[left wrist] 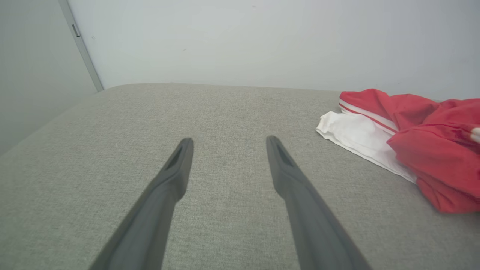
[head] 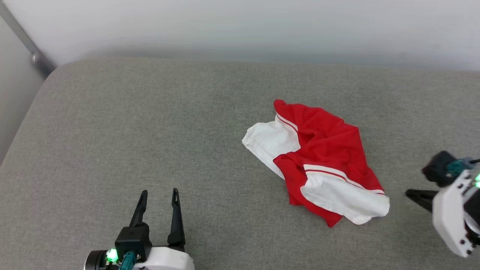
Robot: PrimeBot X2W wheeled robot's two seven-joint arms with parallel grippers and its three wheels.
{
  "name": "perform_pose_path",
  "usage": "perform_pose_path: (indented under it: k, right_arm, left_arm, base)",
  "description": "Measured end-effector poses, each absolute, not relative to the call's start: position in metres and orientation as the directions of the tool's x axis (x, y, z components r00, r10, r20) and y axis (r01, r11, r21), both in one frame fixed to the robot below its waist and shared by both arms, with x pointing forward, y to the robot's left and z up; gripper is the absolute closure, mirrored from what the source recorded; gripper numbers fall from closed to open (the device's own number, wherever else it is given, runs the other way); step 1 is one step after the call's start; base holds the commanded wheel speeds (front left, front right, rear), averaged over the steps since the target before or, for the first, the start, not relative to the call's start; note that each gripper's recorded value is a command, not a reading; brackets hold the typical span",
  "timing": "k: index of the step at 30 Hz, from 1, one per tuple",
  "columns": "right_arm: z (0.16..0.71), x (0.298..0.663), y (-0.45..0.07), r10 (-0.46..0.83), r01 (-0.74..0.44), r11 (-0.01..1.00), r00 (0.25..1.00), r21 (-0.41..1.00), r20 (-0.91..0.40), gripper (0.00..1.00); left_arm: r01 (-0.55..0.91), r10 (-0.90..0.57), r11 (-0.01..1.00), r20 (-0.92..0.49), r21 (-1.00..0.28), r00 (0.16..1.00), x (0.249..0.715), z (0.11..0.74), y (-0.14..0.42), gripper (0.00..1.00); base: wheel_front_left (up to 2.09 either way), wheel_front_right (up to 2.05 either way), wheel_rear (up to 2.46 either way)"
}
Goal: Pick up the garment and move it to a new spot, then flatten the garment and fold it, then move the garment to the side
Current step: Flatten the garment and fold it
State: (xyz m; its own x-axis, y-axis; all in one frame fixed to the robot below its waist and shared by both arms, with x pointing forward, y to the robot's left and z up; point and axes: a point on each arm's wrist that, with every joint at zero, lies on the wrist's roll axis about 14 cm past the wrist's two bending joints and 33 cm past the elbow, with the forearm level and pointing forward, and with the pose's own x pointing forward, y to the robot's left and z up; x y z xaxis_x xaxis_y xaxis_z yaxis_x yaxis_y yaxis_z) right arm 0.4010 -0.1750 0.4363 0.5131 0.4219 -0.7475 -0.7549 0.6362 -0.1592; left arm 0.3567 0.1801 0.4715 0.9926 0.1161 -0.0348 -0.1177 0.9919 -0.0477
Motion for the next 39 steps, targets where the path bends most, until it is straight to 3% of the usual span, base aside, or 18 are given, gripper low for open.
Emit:
perform_pose_path:
  k: [8, 15, 20, 21, 22, 27, 32, 36, 39]
  right_arm:
    - [0.437, 0.384, -0.248, 0.323, -0.546, 0.831, 0.630, -0.108, -0.706, 1.00]
    - [0.440, 0.389, -0.288, 0.227, -0.287, 0.956, 0.844, -0.052, -0.485, 1.00]
    - [0.438, 0.382, -0.281, 0.183, -0.177, 0.983, 0.912, 0.049, -0.366, 1.00]
    - [0.440, 0.381, -0.282, 0.172, -0.162, 0.985, 0.922, 0.056, -0.347, 0.60]
    - [0.444, 0.381, -0.284, 0.153, -0.140, 0.988, 0.934, 0.064, -0.324, 0.00]
    - [0.489, 0.392, -0.280, 0.110, -0.098, 0.990, 0.986, 0.101, -0.123, 0.00]
    - [0.555, 0.405, -0.267, 0.122, -0.130, 0.989, 0.986, 0.070, 0.110, 0.00]
    - [0.602, 0.412, -0.239, 0.195, -0.209, 0.977, 0.952, 0.035, 0.237, 0.00]
    - [0.622, 0.415, -0.200, 0.324, -0.327, 0.945, 0.917, -0.026, 0.231, 0.00]
  left_arm:
    - [-0.105, 0.104, 0.993, -0.023, -0.054, 0.994, 0.351, 0.475, 0.176, 0.00]
    - [-0.098, 0.098, 0.994, -0.012, -0.054, 0.995, 0.345, 0.479, 0.176, 0.00]
    - [-0.105, 0.105, 0.993, -0.007, -0.045, 0.994, 0.338, 0.480, 0.179, 0.00]
    - [-0.104, 0.103, 0.994, -0.007, -0.042, 0.995, 0.336, 0.480, 0.178, 0.00]
    - [-0.101, 0.101, 0.994, -0.005, -0.040, 0.995, 0.335, 0.480, 0.178, 0.00]
    - [-0.091, 0.091, 0.995, 0.001, -0.040, 0.996, 0.332, 0.482, 0.176, 0.00]
    - [-0.084, 0.085, 0.996, 0.006, -0.038, 0.996, 0.331, 0.483, 0.175, 0.00]
    - [-0.091, 0.091, 0.995, 0.007, -0.038, 0.996, 0.328, 0.483, 0.177, 0.00]
    - [-0.098, 0.098, 0.994, 0.004, -0.039, 0.995, 0.327, 0.483, 0.179, 0.00]
  base:
    - [0.00, 0.00, 0.00]
    - [0.00, 0.00, 0.00]
    - [0.00, 0.00, 0.00]
    - [0.00, 0.00, 0.00]
    - [0.00, 0.00, 0.00]
    - [0.00, 0.00, 0.00]
    - [0.00, 0.00, 0.00]
    - [0.00, 0.00, 0.00]
    - [0.00, 0.00, 0.00]
